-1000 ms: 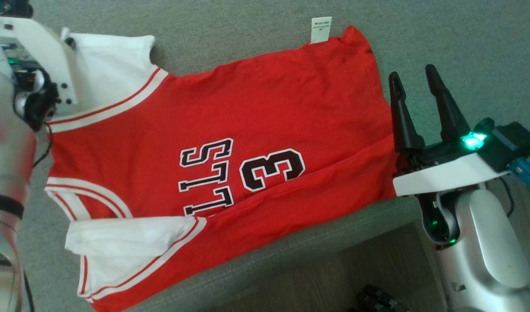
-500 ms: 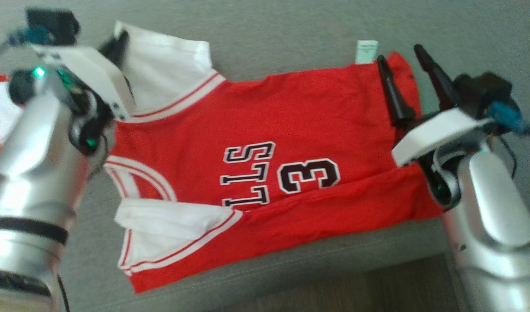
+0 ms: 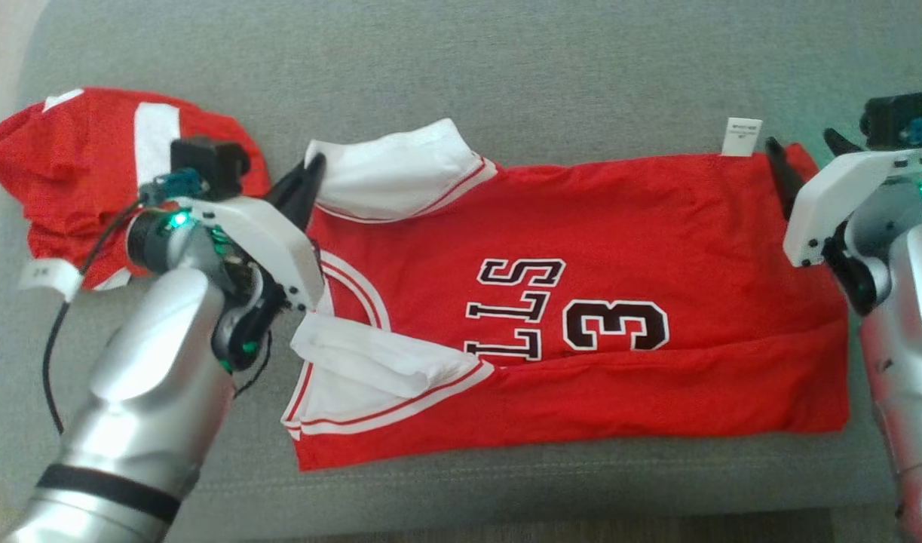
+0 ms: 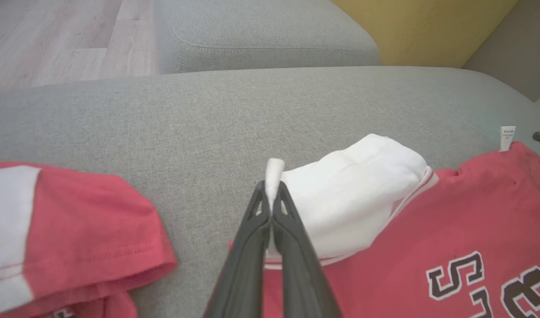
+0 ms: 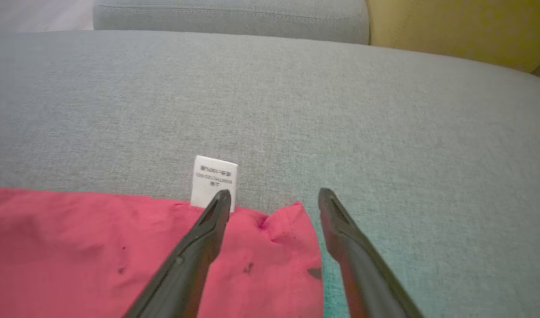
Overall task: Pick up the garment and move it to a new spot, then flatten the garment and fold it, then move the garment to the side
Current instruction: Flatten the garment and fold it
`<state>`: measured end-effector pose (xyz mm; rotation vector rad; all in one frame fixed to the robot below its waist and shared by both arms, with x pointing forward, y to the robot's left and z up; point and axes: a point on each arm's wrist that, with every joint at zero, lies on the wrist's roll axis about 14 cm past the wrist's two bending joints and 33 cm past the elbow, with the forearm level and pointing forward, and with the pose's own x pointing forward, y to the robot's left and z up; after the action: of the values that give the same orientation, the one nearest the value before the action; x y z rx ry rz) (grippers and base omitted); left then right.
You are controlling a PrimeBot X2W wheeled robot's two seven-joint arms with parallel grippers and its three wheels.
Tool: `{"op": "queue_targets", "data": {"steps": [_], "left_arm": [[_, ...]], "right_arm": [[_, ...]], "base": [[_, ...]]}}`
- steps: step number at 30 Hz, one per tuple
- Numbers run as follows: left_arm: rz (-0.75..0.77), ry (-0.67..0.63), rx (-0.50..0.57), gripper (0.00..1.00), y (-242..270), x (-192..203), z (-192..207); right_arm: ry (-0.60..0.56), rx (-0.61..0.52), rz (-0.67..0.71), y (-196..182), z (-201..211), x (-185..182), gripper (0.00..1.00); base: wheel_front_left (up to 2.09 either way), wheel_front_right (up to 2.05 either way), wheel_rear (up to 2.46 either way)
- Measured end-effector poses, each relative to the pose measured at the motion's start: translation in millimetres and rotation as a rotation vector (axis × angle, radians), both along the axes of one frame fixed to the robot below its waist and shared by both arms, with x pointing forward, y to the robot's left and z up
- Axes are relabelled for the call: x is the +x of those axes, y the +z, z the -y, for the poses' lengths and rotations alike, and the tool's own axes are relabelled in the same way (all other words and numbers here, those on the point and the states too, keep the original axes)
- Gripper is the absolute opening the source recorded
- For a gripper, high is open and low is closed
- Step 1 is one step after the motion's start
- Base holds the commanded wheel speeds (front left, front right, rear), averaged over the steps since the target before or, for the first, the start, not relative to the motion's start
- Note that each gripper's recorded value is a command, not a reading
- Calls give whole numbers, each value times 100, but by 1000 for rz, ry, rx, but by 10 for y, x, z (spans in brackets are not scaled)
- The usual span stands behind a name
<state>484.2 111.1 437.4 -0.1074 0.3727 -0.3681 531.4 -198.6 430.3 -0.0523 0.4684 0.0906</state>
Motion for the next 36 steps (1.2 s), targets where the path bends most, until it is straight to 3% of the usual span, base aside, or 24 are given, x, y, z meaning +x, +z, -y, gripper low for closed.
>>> {"op": "queue_targets", "data": {"steps": [14, 25, 26, 27, 28, 36], "left_arm": [[6, 0, -19, 0, -15, 13, 71], [-5, -2, -17, 0, -56, 32, 76], [-6, -1, -16, 0, -61, 31, 70], [-6, 0, -16, 0, -63, 30, 65], [-8, 2, -18, 0, -63, 29, 61], [14, 24, -21, 0, 17, 31, 9]], "right_arm": [[-56, -35, -173, -396, 146, 77, 100], [-46, -25, -184, -466, 82, 150, 100], [-45, -27, -185, -464, 79, 163, 72], [-43, -28, -187, -465, 73, 172, 27], [-39, -29, -189, -468, 61, 176, 0], [-27, -29, -130, -378, 29, 200, 0]], "base": [[0, 0, 0], [0, 0, 0], [0, 0, 0], [0, 0, 0], [0, 0, 0], [0, 0, 0]]}}
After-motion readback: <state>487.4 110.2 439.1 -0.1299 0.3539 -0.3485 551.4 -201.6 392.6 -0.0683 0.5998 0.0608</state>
